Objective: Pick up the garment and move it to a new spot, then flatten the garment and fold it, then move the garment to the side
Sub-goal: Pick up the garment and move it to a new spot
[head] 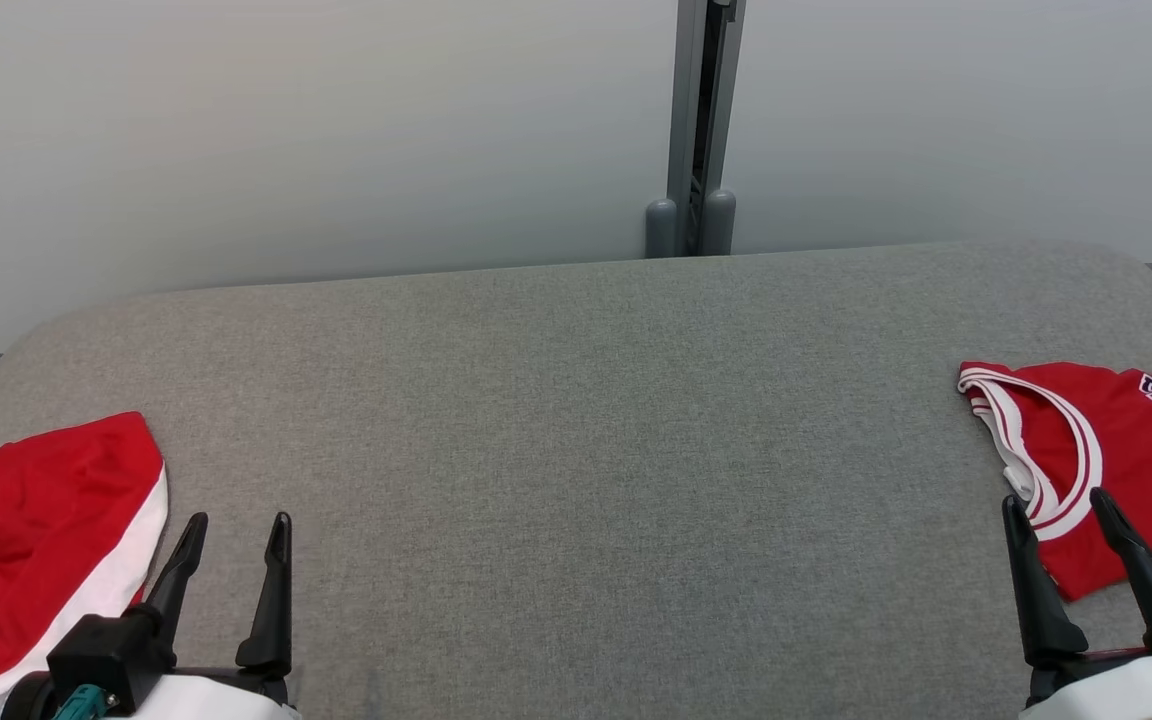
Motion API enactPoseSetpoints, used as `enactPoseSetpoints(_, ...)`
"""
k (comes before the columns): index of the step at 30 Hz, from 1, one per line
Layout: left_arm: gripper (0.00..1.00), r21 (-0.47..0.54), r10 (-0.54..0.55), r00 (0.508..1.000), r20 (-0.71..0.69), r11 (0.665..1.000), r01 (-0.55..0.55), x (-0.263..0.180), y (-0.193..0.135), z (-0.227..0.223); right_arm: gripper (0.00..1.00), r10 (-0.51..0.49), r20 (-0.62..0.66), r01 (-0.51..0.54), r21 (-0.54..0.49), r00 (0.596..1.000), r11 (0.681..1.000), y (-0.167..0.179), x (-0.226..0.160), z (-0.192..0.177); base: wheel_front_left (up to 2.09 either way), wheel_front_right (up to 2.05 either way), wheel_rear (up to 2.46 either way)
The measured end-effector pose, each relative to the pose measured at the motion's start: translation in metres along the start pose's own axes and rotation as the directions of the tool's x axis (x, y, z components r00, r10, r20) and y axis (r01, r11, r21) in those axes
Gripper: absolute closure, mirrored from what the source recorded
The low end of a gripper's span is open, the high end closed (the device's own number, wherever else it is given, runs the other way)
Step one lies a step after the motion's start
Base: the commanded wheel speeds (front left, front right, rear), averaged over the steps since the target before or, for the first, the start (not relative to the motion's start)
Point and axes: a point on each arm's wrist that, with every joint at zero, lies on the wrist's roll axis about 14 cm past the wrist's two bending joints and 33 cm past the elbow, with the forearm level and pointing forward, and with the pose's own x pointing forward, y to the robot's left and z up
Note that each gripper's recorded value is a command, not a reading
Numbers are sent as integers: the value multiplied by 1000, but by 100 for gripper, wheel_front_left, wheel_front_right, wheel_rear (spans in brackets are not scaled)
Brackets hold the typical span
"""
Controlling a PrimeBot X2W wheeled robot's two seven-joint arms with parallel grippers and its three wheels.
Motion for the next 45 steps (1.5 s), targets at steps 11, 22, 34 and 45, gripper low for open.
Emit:
enactPoseSetpoints(11, 0, -1, -6, 1000, -17, 1000, 6, 0, -1, -4, 0, -5, 0, 5, 1, 1000, 1000, -1, 0, 1, 0, 0, 0)
enactPoseSetpoints(22, 0, 3, -7, 1000, -14, 1000, 7, 1, 0, -2, 0, -3, -7, 3, 4, 1000, 1000, 0, 1, -1, 0, 0, 0)
enactPoseSetpoints(34, 0, -6, 23, 1000, 5, 1000, -23, -1, 7, 4, 0, 30, -11, -30, 15, 999, 999, 10, 7, -4, 0, 0, 0)
enactPoseSetpoints(45, 0, -10, 168, 984, 57, 986, -168, -29, 49, 17, 0, 224, 4, -224, 36, 975, 974, 73, 34, -1, 0, 0, 0)
